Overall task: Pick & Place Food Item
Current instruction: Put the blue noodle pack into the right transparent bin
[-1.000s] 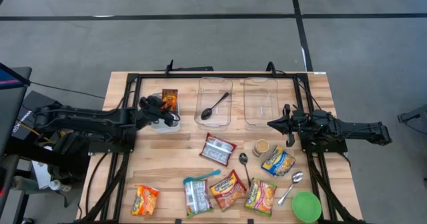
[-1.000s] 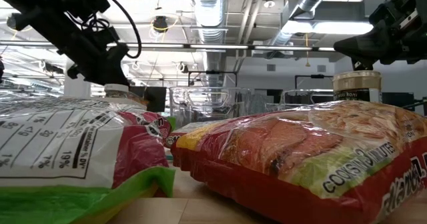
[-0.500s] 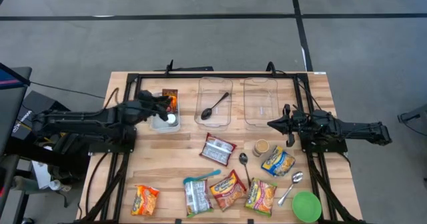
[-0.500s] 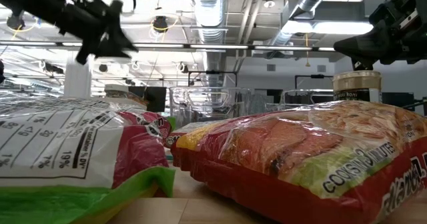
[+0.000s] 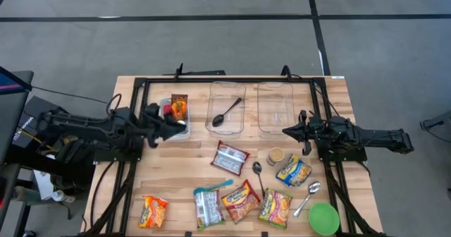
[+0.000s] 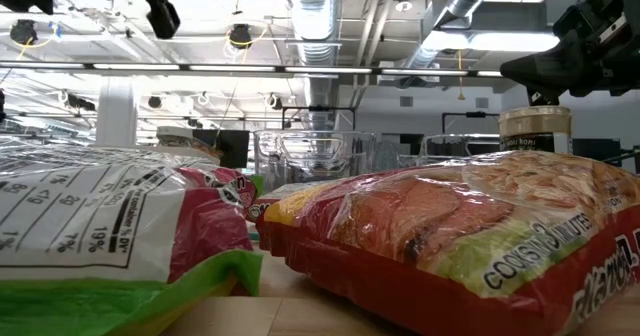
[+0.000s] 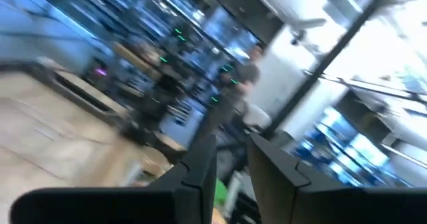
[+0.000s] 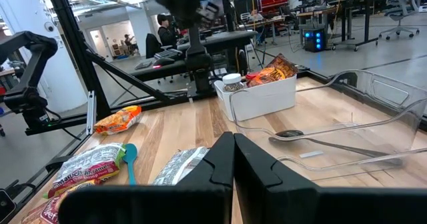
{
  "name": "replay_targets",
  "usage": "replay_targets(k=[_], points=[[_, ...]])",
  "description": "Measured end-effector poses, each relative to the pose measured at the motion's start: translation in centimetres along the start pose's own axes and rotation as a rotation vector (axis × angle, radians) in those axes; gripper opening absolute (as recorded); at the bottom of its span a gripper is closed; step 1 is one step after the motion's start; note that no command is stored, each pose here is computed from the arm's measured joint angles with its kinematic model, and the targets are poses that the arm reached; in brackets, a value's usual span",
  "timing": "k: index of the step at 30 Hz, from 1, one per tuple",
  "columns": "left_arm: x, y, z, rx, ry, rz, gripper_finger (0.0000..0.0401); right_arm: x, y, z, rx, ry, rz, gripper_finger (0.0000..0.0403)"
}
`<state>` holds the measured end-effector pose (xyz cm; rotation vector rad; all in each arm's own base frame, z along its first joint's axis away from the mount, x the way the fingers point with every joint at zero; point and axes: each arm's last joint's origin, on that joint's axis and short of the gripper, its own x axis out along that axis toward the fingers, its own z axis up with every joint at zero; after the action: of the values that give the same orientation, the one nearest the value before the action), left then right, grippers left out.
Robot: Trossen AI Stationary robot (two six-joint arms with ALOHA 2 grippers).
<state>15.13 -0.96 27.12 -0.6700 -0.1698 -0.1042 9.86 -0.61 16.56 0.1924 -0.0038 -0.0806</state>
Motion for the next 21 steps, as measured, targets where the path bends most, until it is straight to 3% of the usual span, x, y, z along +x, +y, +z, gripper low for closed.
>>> replay_targets(k=[5,12,21], points=[[0.6,-1.3,-2.0,-0.022,0.099,-0.058,0.0047,0.0,0.0,0.0,0.0,0.0,0.0,0.0],[1.8,-2.6,-5.4,-0.026,0.167,-0.023,0.0007,0.0,0.0,0.0,0.0,0.0,0.0,0.0],[2.9,-3.8,-8.9,-0.064,0.147,0.032,0.0001,0.0,0.0,0.0,0.0,0.0,0.0,0.0]])
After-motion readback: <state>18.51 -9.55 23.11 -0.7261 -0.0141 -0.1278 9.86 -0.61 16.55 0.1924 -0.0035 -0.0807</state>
